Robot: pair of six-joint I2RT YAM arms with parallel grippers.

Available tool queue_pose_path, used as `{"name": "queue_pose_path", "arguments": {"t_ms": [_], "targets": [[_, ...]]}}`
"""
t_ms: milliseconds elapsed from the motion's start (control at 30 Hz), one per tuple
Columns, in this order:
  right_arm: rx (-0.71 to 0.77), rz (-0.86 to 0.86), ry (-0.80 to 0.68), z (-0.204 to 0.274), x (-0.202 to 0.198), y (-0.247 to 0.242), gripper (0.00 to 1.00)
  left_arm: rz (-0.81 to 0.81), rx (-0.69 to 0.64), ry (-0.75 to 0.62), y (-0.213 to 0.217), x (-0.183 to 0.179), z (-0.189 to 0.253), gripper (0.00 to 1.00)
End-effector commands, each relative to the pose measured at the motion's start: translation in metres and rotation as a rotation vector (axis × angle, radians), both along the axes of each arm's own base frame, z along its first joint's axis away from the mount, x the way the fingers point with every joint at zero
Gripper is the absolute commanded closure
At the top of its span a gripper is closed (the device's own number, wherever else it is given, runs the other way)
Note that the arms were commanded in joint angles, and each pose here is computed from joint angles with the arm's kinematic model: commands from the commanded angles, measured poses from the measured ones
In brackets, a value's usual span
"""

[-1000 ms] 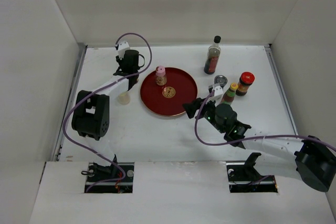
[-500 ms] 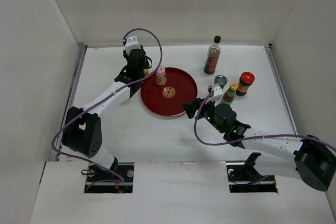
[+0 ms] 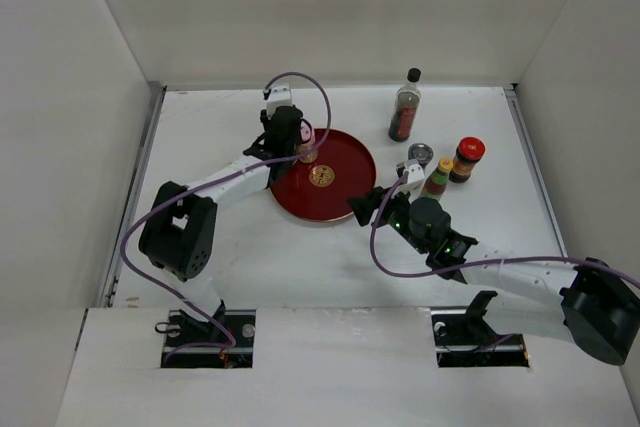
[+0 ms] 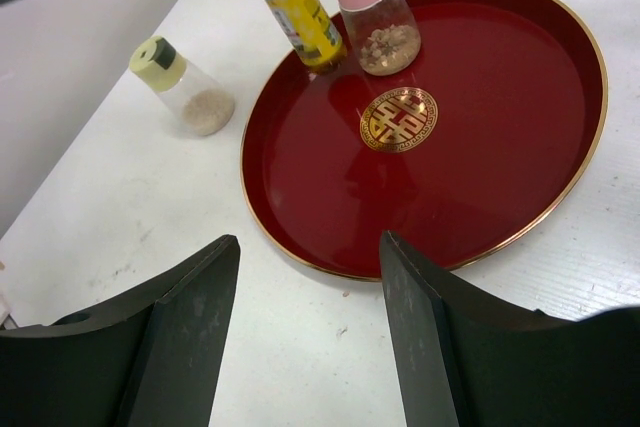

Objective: Organize the condiment bottles

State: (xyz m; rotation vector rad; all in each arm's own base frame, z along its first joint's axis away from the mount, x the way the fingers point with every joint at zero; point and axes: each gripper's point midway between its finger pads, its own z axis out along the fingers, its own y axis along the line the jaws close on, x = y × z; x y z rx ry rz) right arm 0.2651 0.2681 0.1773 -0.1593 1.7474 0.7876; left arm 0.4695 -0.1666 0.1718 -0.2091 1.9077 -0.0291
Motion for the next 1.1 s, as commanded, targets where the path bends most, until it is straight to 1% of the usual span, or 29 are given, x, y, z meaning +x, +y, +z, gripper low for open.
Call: {"name": "queue_pose_path", "arguments": {"t_ms": [0, 133, 233, 333, 400, 500, 533, 600, 700, 767, 833, 900, 1000, 1067], "targets": [[0.074, -0.001, -0.068, 0.034, 0.003, 0.004, 0.35, 0.007, -0.05, -0.102, -0.009, 0.015, 0.032, 0.79], [0.079, 0.0, -0.069, 0.035, 0.002, 0.004, 0.35, 0.01, -0.046, -0.085, -0.009, 0.015, 0.022, 0.77], [0.079, -0.003, -0.073, 0.036, 0.003, 0.003, 0.35, 0.017, -0.048, -0.078, -0.008, 0.013, 0.016, 0.7], [0.081, -0.004, -0.071, 0.036, 0.002, 0.002, 0.35, 0.025, -0.05, -0.074, -0.006, 0.011, 0.012, 0.58], [0.083, -0.004, -0.072, 0.036, 0.002, 0.002, 0.35, 0.03, -0.052, -0.082, -0.004, 0.008, 0.014, 0.49], [0.08, -0.007, -0.074, 0.036, 0.002, 0.001, 0.35, 0.028, -0.075, -0.121, -0.002, 0.001, 0.032, 0.33], [0.08, -0.009, -0.074, 0.036, 0.002, 0.001, 0.35, 0.028, -0.085, -0.138, -0.001, -0.001, 0.041, 0.29], [0.08, -0.006, -0.072, 0.035, 0.002, 0.002, 0.35, 0.027, -0.104, -0.174, 0.003, -0.009, 0.06, 0.25], [0.078, -0.009, -0.072, 0.035, 0.003, 0.002, 0.35, 0.051, -0.132, -0.224, 0.018, -0.027, 0.084, 0.23], [0.078, -0.009, -0.072, 0.035, 0.003, 0.001, 0.34, 0.082, -0.148, -0.238, 0.035, -0.044, 0.089, 0.22], [0.085, -0.005, -0.072, 0.036, 0.002, 0.002, 0.34, 0.12, -0.159, -0.219, 0.055, -0.061, 0.081, 0.2], [0.084, -0.003, -0.067, 0.035, 0.002, 0.002, 0.33, 0.167, -0.157, -0.163, 0.079, -0.079, 0.064, 0.19], [0.076, -0.003, -0.06, 0.032, 0.004, 0.005, 0.33, 0.227, -0.13, -0.089, 0.109, -0.103, 0.037, 0.19], [0.07, -0.002, -0.055, 0.029, 0.005, 0.006, 0.32, 0.256, -0.111, -0.051, 0.122, -0.113, 0.017, 0.2]]}}
